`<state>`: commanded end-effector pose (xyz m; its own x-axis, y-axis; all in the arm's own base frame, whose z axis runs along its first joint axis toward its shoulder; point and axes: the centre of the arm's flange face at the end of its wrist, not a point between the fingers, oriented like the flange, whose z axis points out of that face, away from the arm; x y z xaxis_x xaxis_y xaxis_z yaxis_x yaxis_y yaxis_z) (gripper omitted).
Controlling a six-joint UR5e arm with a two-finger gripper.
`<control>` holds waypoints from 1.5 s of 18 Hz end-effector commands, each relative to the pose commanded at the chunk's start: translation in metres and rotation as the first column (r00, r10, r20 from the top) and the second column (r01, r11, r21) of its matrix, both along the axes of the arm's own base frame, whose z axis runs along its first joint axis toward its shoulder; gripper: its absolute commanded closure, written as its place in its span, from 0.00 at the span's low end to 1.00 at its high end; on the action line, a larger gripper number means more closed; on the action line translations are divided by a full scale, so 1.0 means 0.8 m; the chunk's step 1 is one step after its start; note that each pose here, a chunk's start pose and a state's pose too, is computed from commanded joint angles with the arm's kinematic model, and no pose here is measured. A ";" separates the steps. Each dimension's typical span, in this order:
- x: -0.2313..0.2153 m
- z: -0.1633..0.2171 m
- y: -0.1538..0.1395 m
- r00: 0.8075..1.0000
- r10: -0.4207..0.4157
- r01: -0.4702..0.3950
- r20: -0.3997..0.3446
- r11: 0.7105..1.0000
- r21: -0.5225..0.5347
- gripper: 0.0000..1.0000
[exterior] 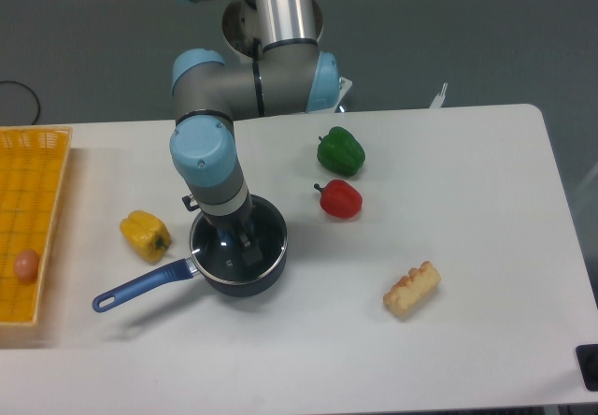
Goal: Open the lid
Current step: 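Close the gripper on the lid knob and begin lifting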
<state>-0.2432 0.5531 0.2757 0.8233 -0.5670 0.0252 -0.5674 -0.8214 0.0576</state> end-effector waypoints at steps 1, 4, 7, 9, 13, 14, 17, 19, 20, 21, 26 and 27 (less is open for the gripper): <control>0.000 0.000 0.000 1.000 -0.002 0.002 0.000 1.000 0.000 0.14; -0.001 -0.001 0.001 1.000 -0.002 0.002 0.001 1.000 -0.001 0.19; -0.001 -0.001 0.001 1.000 -0.002 0.002 0.000 1.000 0.000 0.22; -0.001 -0.001 0.001 1.000 -0.002 0.002 0.000 1.000 0.000 0.24; -0.001 -0.001 0.001 1.000 0.000 0.000 0.000 1.000 0.000 0.27; -0.001 -0.001 0.001 1.000 0.000 0.000 0.000 1.000 0.000 0.29; -0.001 -0.001 0.001 1.000 0.000 0.000 0.001 1.000 0.001 0.30; -0.001 0.001 0.002 1.000 0.000 0.000 -0.001 1.000 0.003 0.32; -0.001 0.001 0.002 1.000 0.000 0.000 -0.001 1.000 0.003 0.33; -0.001 0.003 0.002 1.000 0.000 0.000 -0.002 1.000 0.006 0.33; -0.002 0.008 0.001 1.000 0.000 0.000 -0.004 1.000 0.010 0.35; -0.001 0.010 0.001 1.000 0.000 0.000 -0.005 1.000 0.012 0.35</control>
<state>-0.2444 0.5537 0.2833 0.8235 -0.5672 0.0147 -0.5671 -0.8221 0.0507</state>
